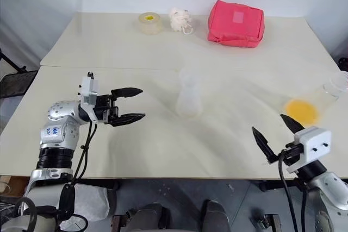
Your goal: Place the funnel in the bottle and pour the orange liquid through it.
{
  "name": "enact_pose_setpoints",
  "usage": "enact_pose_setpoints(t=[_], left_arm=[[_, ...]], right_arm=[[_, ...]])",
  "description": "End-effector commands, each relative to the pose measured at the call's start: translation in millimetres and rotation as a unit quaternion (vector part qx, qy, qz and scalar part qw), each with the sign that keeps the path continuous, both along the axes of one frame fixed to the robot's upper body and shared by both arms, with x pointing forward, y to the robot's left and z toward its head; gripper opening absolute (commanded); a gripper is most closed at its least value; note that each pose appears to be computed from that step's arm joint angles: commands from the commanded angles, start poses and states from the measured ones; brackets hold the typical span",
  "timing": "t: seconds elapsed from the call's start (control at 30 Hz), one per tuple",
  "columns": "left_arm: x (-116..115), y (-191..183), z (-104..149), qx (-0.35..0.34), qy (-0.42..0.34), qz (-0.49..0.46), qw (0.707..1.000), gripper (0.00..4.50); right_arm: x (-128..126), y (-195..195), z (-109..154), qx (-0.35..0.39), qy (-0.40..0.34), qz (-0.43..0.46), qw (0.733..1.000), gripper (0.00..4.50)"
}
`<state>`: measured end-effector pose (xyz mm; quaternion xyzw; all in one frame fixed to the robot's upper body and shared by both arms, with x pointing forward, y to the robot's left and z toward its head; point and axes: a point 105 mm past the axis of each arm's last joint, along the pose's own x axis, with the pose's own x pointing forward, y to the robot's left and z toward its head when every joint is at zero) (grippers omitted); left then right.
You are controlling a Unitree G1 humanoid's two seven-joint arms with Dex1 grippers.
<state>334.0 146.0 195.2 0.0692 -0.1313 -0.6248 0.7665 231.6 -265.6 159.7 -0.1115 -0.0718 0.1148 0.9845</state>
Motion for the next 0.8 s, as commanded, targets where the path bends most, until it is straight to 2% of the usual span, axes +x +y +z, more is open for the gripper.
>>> enact_pose_setpoints(t=[0.03,0.17,0.27,0.5,0.8], left_arm=[[0.1,-1.6,5.9,0.004,-0.034,-0.017,0.999,4.44],[2.1,-4.5,5.0,-0.007,-0.032,-0.028,0.999,4.44],[2.0,-7.3,4.4,-0.011,-0.034,-0.032,0.999,4.44],[-6.3,-2.5,2.1,-0.020,-0.035,-0.031,0.999,4.44],[-6.8,0.2,5.3,-0.029,-0.042,-0.010,0.999,4.44]], right_arm=[[-15.8,-10.6,9.7,-0.002,-0.016,-0.054,0.998,4.50],[-27.9,-24.0,4.8,0.010,-0.011,-0.121,0.993,4.50],[-25.4,-34.1,4.0,0.013,-0.014,-0.155,0.988,4.50],[11.6,-80.0,23.1,0.019,-0.056,-0.238,0.970,4.50],[41.7,-100.4,46.4,0.021,-0.093,-0.276,0.956,4.50]])
